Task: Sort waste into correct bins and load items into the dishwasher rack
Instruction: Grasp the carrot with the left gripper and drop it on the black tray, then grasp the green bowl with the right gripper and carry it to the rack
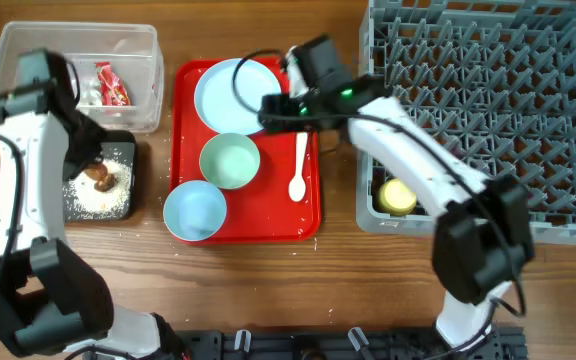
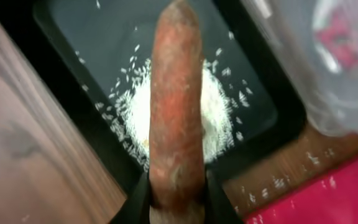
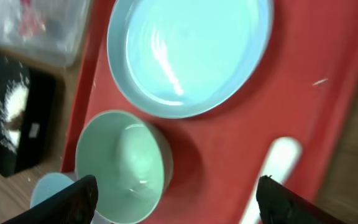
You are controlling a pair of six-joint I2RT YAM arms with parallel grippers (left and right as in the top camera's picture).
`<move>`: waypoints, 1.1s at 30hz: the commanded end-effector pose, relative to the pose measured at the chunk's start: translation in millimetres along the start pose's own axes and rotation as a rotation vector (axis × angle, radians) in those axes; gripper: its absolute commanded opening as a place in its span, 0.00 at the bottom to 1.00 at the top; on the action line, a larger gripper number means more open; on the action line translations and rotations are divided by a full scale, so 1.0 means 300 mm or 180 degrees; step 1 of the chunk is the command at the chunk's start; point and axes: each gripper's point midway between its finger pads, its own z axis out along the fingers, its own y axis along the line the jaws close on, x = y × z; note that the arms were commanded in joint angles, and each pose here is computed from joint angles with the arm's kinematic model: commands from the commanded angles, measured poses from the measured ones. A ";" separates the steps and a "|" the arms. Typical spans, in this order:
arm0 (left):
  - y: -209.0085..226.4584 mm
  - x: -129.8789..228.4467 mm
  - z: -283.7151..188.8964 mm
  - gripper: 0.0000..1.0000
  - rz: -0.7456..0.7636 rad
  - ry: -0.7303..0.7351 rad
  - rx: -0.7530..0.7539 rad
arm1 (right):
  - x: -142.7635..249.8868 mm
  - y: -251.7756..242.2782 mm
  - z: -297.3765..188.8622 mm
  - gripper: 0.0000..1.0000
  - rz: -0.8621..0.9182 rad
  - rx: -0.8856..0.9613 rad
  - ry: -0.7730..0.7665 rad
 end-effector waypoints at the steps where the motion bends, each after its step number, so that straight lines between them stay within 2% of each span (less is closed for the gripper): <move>1: 0.064 0.018 0.153 0.04 -0.0376 -0.0033 -0.0062 | 0.039 0.042 0.057 0.83 0.0006 -0.0097 0.0116; 4: 0.108 0.041 0.251 0.05 -0.0602 -0.0068 -0.0070 | 0.034 0.048 0.058 0.83 -0.0005 -0.0114 0.0093; 6: 0.114 0.046 0.282 0.11 -0.0640 -0.0112 -0.0043 | 0.033 0.048 0.059 0.83 0.0003 -0.0115 0.0090; 7: 0.110 0.043 0.289 0.17 -0.0648 -0.0140 -0.0020 | 0.034 0.049 0.059 0.83 0.0003 -0.0116 0.0092; 9: 0.103 0.032 0.289 0.43 -0.0662 -0.0184 0.0016 | 0.037 0.053 0.060 0.83 -0.0006 -0.0120 0.0098; 10: 0.101 0.030 0.289 0.51 -0.0663 -0.0191 0.0021 | 0.040 0.057 0.061 0.83 -0.0015 -0.0122 0.0104; 14: 0.097 0.025 0.283 0.54 -0.0666 -0.0204 0.0046 | 0.079 0.106 0.079 0.82 -0.0099 -0.0147 0.0172; 17: 0.086 -0.004 0.211 0.60 -0.0680 -0.0252 0.0146 | 0.106 0.108 0.099 0.72 0.0161 0.0025 0.0190; 18: 0.074 -0.026 0.166 0.70 -0.0706 -0.0317 0.0258 | 0.118 0.090 0.107 0.69 0.0323 0.0200 0.0153; 19: 0.059 -0.033 0.127 1.00 -0.0726 -0.0353 0.0405 | 0.126 0.053 0.113 0.68 0.0564 0.0437 0.0078; 22: 0.041 -0.026 0.115 1.00 -0.0721 -0.0308 0.0520 | 0.155 -0.010 0.134 0.60 0.0975 0.0687 -0.0014; 28: 0.041 -0.026 0.114 1.00 -0.0722 -0.0308 0.0519 | 0.217 0.025 0.267 0.44 0.1102 0.0289 0.0243; 32: 0.041 -0.026 0.115 1.00 -0.0721 -0.0307 0.0518 | 0.233 0.036 0.296 0.16 0.1109 0.0193 0.0327; 33: 0.041 -0.026 0.115 1.00 -0.0720 -0.0308 0.0518 | 0.233 0.036 0.296 0.04 0.1111 0.0193 0.0327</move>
